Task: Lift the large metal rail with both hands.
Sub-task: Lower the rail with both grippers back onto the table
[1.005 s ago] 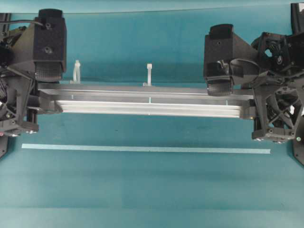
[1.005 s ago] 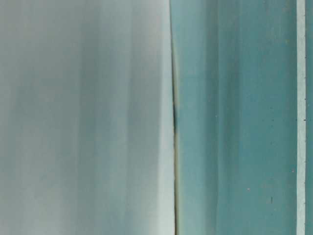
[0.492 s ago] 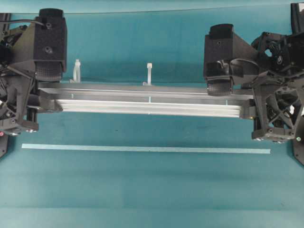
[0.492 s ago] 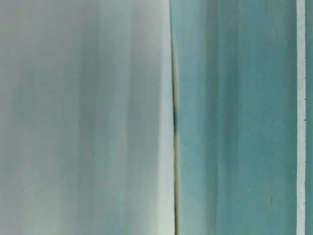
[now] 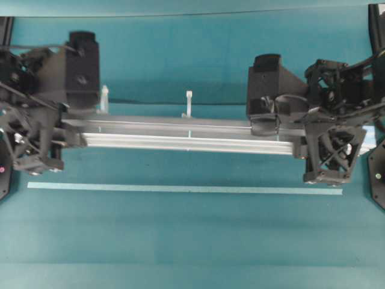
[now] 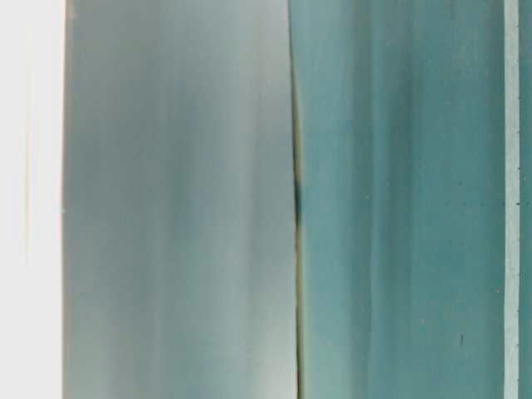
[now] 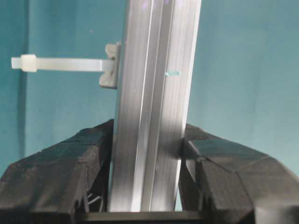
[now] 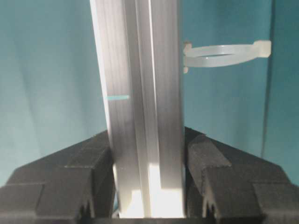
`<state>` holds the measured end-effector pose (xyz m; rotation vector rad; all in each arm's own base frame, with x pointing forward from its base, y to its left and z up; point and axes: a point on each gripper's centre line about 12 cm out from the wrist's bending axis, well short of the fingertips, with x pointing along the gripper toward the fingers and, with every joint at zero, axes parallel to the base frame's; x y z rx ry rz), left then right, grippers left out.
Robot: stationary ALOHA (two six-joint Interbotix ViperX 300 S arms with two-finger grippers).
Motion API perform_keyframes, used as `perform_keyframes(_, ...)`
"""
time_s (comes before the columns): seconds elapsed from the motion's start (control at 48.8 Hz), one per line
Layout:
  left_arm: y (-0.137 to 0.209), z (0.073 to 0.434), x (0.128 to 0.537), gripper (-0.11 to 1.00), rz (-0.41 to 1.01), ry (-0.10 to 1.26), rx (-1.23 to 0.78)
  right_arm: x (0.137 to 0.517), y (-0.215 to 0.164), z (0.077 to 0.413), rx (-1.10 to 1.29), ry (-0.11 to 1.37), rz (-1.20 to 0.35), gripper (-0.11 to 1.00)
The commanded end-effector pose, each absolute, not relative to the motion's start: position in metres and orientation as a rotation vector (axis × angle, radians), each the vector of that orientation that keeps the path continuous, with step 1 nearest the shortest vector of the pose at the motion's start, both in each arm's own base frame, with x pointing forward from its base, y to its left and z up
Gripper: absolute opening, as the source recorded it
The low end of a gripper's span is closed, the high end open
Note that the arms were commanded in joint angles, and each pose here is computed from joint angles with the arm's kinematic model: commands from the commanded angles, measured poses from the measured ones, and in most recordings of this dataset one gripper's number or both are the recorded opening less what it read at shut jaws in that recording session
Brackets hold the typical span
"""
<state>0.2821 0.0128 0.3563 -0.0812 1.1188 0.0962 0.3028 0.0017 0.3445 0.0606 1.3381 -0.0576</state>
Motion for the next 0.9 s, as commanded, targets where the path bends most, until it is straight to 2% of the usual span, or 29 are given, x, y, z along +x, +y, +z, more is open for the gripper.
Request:
perform_keyframes(0.0, 0.019, 0.352, 0.284, 0.37, 0.12, 1.081, -0.094, 0.305, 0.001, 0.342, 0.065, 1.29, -0.063, 0.38)
perform_keyframes(0.39, 0.023, 0.286, 0.298, 0.37, 0.121, 1.109, -0.096, 0.308, -0.001, 0.27, 0.062, 1.25, -0.06, 0.38)
perform_keyframes(0.554, 0.023, 0.252, 0.298, 0.37, 0.124, 1.17, -0.096, 0.309, -0.001, 0.249, 0.059, 1.231, -0.056, 0.38)
perform_keyframes(0.882, 0.023, 0.205, 0.299, 0.37, 0.12, 1.15, -0.095, 0.313, 0.0, 0.206, 0.052, 1.225, -0.051, 0.38)
